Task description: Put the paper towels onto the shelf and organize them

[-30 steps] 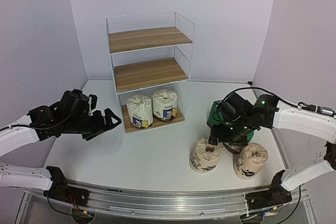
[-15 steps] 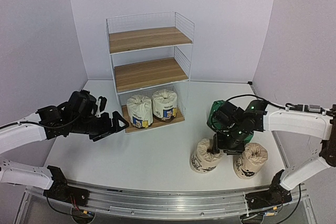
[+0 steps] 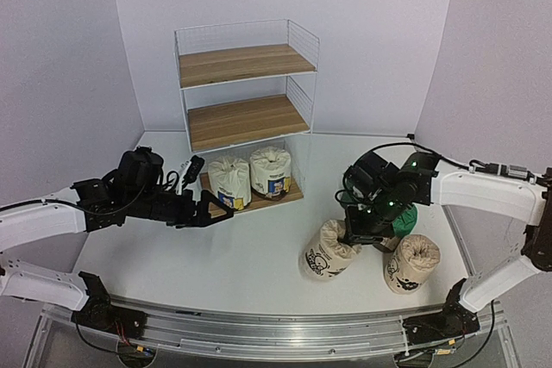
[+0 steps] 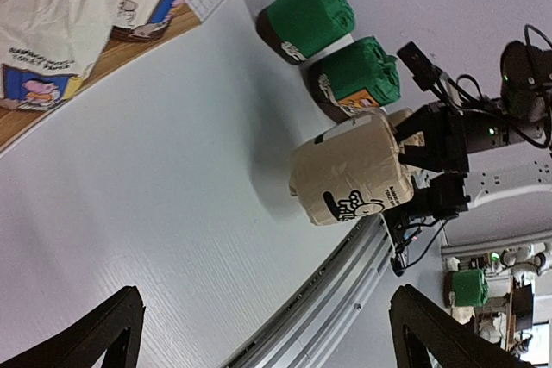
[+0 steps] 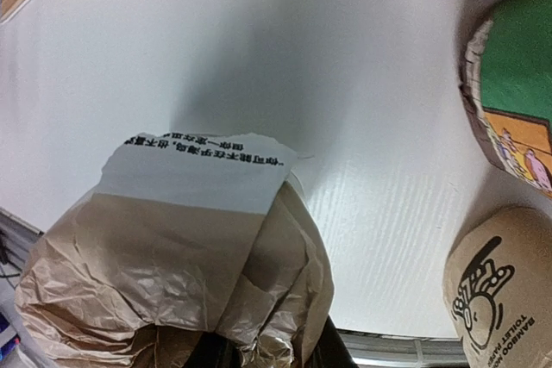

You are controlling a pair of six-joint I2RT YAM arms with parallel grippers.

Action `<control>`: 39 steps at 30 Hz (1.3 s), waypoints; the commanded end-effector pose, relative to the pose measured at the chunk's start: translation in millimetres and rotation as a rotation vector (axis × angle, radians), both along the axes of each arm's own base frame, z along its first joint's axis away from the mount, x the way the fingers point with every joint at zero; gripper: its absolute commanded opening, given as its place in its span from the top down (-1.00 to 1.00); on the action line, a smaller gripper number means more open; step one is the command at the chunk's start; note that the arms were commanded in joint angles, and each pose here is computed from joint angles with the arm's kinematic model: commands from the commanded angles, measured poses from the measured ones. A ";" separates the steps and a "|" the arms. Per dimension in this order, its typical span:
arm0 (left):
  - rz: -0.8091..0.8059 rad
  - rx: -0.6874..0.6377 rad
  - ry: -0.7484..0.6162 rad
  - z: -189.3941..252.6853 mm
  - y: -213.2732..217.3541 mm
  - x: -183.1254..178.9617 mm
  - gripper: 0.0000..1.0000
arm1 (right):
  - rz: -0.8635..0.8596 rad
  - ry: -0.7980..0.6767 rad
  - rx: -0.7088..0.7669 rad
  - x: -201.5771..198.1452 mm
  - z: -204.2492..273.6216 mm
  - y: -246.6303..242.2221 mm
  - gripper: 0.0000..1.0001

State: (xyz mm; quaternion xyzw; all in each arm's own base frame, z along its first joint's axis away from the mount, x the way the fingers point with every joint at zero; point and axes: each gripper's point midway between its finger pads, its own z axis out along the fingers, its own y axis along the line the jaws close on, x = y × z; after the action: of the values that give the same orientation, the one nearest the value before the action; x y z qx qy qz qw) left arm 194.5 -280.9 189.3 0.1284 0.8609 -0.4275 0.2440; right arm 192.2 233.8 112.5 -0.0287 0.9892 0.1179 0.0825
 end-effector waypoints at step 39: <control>0.028 0.008 -0.142 13.4 24.6 -7.3 -0.99 | 0.048 -0.655 0.150 188.8 238.7 111.1 0.69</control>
State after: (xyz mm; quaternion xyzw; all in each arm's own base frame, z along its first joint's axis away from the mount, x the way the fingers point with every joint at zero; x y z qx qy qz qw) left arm 185.1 -257.7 199.9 0.1535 0.8472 -0.4111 0.2995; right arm 364.0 348.8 323.4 -0.0986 0.9165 0.1725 0.3473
